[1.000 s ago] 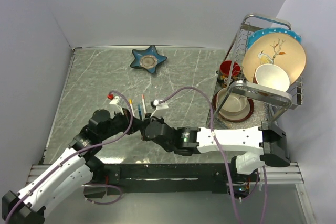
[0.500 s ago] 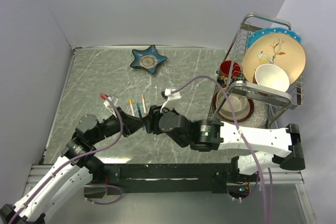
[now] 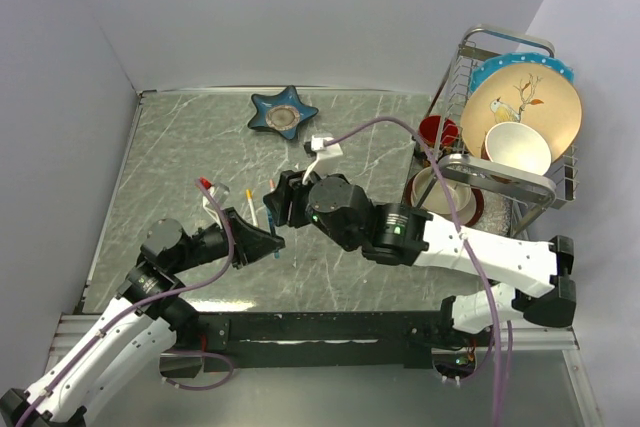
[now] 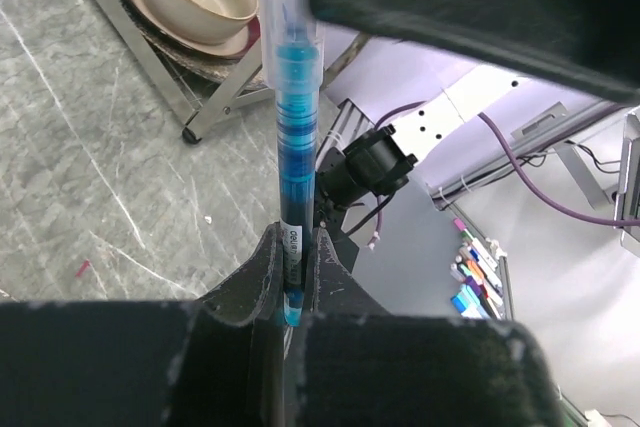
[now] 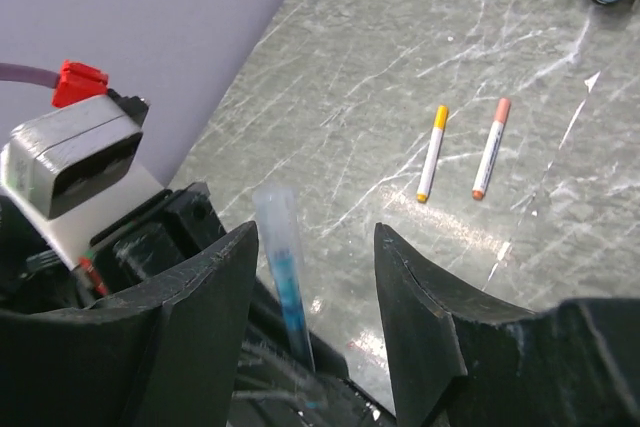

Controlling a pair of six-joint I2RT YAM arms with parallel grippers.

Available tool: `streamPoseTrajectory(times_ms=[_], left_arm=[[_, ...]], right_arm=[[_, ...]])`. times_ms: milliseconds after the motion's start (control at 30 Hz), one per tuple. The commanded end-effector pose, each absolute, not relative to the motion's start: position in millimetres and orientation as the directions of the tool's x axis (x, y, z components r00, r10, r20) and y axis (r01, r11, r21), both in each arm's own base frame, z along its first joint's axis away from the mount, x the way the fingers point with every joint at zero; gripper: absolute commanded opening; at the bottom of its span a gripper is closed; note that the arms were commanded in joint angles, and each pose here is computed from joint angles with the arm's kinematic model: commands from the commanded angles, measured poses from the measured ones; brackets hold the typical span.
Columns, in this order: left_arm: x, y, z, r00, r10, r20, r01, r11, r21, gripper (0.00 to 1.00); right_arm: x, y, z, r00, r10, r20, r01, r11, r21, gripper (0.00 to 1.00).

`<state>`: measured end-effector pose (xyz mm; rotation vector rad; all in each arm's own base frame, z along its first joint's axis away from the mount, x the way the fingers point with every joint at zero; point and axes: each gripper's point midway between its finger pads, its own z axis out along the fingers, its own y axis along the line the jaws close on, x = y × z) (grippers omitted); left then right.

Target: Insert the pens into the pen caps

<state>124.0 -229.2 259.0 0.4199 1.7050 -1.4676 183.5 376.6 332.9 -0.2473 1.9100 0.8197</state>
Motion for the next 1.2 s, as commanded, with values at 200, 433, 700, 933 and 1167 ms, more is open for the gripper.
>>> streamPoseTrajectory(times_ms=[200, 433, 700, 933, 1167], left_arm=[[125, -231, 270, -0.583, -0.262, -0.769, 0.730, 0.245, -0.638, 0.01], [154, -229, 285, -0.572, -0.336, -0.748, 0.668, 0.339, -0.663, 0.01], [196, -218, 307, -0.527, -0.416, -0.741, 0.597, 0.440, -0.671, 0.01], [195, -208, 309, -0.520, -0.447, -0.728, 0.580, 0.440, -0.685, 0.01], [184, -203, 269, -0.576, -0.411, -0.706, 0.529, 0.471, -0.706, 0.01]], right_arm=[[197, 399, 343, -0.466, 0.168, -0.869, -0.535, 0.729, 0.427, 0.32], [172, 400, 286, -0.554, 0.117, -0.824, -0.550, 0.693, 0.467, 0.00], [140, 403, 222, -0.637, 0.035, -0.770, -0.527, 0.709, 0.468, 0.00], [138, 400, 224, -0.640, 0.075, -0.764, -0.499, 0.716, 0.488, 0.00], [168, 386, 293, -0.542, 0.184, -0.820, -0.460, 0.752, 0.473, 0.46]])
